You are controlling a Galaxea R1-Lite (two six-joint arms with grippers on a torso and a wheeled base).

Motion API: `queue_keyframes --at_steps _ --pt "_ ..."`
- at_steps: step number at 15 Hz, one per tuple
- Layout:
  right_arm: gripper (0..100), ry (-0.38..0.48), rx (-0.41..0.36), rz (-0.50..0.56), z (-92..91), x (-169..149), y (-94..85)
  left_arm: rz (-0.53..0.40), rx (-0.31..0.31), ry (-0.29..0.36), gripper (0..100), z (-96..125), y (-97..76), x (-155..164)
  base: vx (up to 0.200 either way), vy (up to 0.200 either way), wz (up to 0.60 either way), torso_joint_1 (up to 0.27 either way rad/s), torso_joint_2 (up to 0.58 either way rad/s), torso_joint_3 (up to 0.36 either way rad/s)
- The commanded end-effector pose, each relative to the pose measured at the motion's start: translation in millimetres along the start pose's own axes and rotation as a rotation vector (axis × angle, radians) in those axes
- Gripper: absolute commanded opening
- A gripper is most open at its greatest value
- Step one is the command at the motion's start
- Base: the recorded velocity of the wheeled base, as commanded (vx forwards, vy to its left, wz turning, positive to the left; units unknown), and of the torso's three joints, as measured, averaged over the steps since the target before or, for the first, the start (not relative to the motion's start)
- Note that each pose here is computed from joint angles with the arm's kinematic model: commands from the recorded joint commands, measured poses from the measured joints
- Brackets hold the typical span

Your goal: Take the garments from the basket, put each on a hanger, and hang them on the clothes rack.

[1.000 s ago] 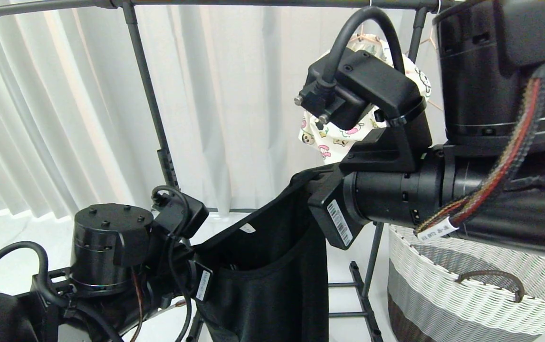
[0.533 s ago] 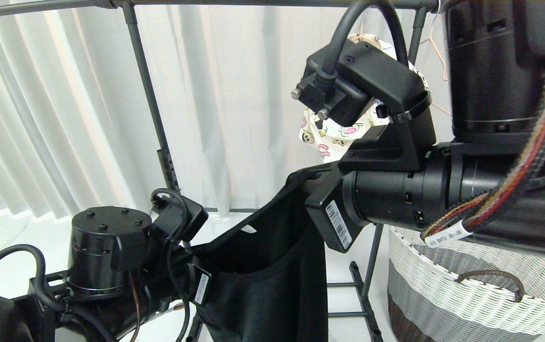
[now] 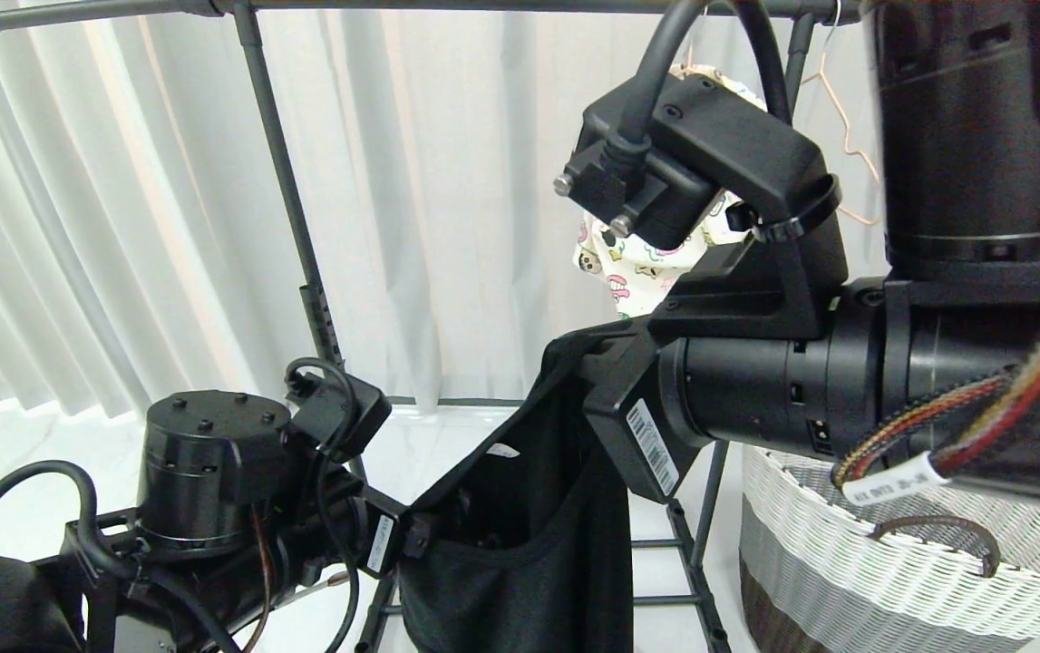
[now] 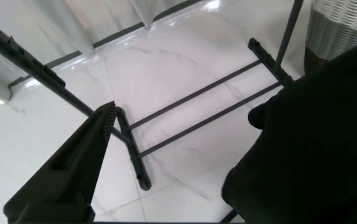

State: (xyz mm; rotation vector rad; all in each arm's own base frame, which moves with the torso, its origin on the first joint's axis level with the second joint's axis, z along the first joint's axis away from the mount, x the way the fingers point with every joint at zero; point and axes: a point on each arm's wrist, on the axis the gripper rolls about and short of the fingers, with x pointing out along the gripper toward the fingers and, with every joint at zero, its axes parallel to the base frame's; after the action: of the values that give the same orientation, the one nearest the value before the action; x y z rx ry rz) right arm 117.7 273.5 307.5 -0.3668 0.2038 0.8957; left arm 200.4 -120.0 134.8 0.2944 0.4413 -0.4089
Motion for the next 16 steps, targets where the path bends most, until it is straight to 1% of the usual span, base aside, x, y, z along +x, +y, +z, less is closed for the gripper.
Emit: queue_keyframes --at_steps 1,2,3,6,8,9,10,11,12,13,14,15,16 --pt "0 -0.005 0.001 0.001 0.6 -4 -0.7 0.0 0.0 0.008 100 -2 0.3 1 0.0 0.0 0.0 0.0 0.0 0.0" --pt "0 -0.002 0.0 0.002 -0.2 -4 -0.5 -0.004 0.0 0.006 100 -2 0.2 1 0.0 0.0 0.0 0.0 0.0 0.0" --pt "0 -0.002 0.0 0.002 -0.3 -4 -0.6 -0.003 -0.002 0.004 0 -1 0.7 1 0.0 0.0 0.0 0.0 0.0 0.0" --pt "0 0.0 0.001 -0.002 -0.8 -4 -1.0 0.001 0.001 0.001 0 -1 1.0 0 0.0 0.0 0.0 0.0 0.0 0.0" --pt "0 0.024 0.007 -0.023 -7.7 -3 -6.4 0.004 0.008 -0.007 0 0 0.5 -2 0.0 0.0 0.0 0.0 0.0 0.0" --pt "0 0.053 0.004 -0.036 -15.9 -5 -11.3 0.005 0.032 -0.017 0 0 1.3 -7 0.0 0.0 0.0 0.0 0.0 0.0" --pt "0 0.087 0.003 -0.056 -24.7 -11 -16.8 0.011 0.071 -0.04 0 2 3.4 -14 0.0 0.0 0.0 0.0 0.0 0.0" --pt "0 0.115 -0.002 -0.078 -30.9 -15 -20.3 0.01 0.092 -0.074 0 7 4.9 -20 0.0 0.0 0.0 0.0 0.0 0.0" --pt "0 0.145 -0.004 -0.114 -38.7 -24 -25.9 0.013 0.095 -0.142 0 22 8.0 -28 0.0 0.0 0.0 0.0 0.0 0.0" --pt "0 0.158 0.004 -0.134 -45.0 -30 -31.9 0.015 0.104 -0.155 0 31 9.2 -29 0.0 0.0 0.0 0.0 0.0 0.0" --pt "0 0.175 0.011 -0.16 -53.0 -37 -39.4 0.011 0.119 -0.153 0 39 10.1 -31 0.0 0.0 0.0 0.0 0.0 0.0" --pt "0 0.187 0.027 -0.198 -60.2 -44 -49.6 -0.003 0.122 -0.157 0 52 11.0 -37 0.0 0.0 0.0 0.0 0.0 0.0" --pt "0 0.181 0.047 -0.237 -61.6 -52 -59.8 -0.055 0.132 -0.176 0 73 9.4 -46 0.0 0.0 0.0 0.0 0.0 0.0"
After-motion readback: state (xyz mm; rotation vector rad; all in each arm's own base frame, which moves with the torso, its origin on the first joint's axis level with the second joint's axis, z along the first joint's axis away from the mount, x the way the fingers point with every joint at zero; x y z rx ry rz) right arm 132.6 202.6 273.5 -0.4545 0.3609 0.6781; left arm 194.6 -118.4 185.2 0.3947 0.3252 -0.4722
